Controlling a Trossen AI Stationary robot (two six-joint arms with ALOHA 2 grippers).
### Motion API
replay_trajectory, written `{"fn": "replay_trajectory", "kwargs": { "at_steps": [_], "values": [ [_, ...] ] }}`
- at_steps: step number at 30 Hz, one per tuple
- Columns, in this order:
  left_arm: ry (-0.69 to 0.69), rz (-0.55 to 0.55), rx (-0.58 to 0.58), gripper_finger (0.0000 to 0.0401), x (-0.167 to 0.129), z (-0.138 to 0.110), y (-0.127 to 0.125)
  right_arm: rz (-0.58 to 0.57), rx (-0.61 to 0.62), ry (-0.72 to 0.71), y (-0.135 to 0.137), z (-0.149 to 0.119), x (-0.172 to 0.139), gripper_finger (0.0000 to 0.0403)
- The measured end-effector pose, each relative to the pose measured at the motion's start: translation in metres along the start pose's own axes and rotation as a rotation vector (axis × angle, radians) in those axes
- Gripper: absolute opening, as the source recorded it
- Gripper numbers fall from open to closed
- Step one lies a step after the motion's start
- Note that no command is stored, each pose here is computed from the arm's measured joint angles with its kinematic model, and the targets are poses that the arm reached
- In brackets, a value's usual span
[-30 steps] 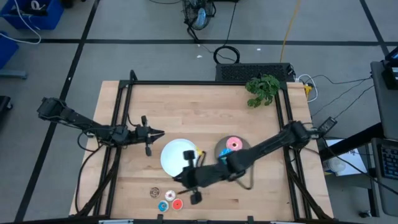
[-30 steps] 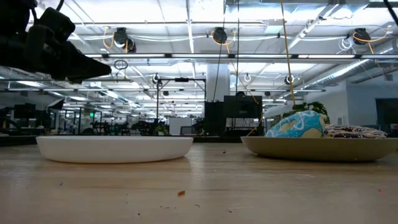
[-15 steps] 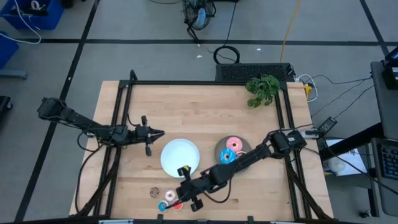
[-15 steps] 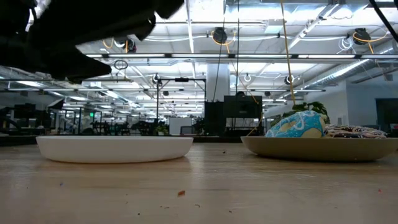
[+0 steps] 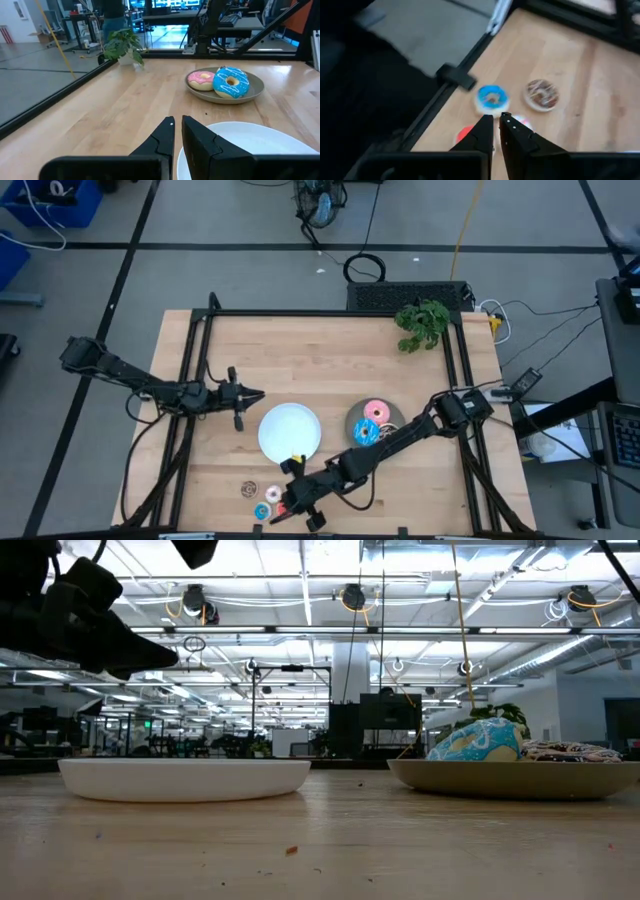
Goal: Pick & Place donuts
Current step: Put the small brown donut on the white plate
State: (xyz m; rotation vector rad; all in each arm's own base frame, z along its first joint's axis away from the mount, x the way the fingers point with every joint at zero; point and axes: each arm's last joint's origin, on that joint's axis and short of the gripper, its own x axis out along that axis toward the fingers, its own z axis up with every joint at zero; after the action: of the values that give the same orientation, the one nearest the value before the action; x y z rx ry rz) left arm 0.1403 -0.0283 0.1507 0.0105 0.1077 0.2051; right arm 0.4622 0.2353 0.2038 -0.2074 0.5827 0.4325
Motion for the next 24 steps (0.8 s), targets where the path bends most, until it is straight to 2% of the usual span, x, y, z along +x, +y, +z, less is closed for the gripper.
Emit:
{"fn": "replay_trajectory", "kwargs": {
  "at_steps": [3,9,14,18,21,24],
  "values": [
    [-0.001,0.000,0.000,0.0042,0.000,0.000,0.000,-0.015,0.019,-0.017,-0.004,-0.002,0.006,0.0025],
    [-0.001,0.000,0.000,0.0042,0.000,0.000,0.000,-0.014,0.034,0.059,-0.002,-0.027,0.028,0.0028],
    [0.004,0.000,0.002,0.0042,0.000,0.000,0.000,-0.025,0.024,0.040,-0.007,-0.023,0.025,0.0049],
    [0.008,-0.001,-0.006,0.0042,0.000,-0.001,0.000,-0.028,-0.003,0.005,-0.010,0.007,-0.012,0.0052],
    [0.011,-0.001,-0.005,0.0042,0.000,-0.001,0.000,-0.050,0.007,-0.027,-0.013,0.039,-0.065,0.0038],
    [0.016,-0.001,-0.008,0.0042,0.000,-0.002,0.000,-0.053,-0.004,-0.069,-0.012,0.056,-0.123,0.0011]
  ]
}}
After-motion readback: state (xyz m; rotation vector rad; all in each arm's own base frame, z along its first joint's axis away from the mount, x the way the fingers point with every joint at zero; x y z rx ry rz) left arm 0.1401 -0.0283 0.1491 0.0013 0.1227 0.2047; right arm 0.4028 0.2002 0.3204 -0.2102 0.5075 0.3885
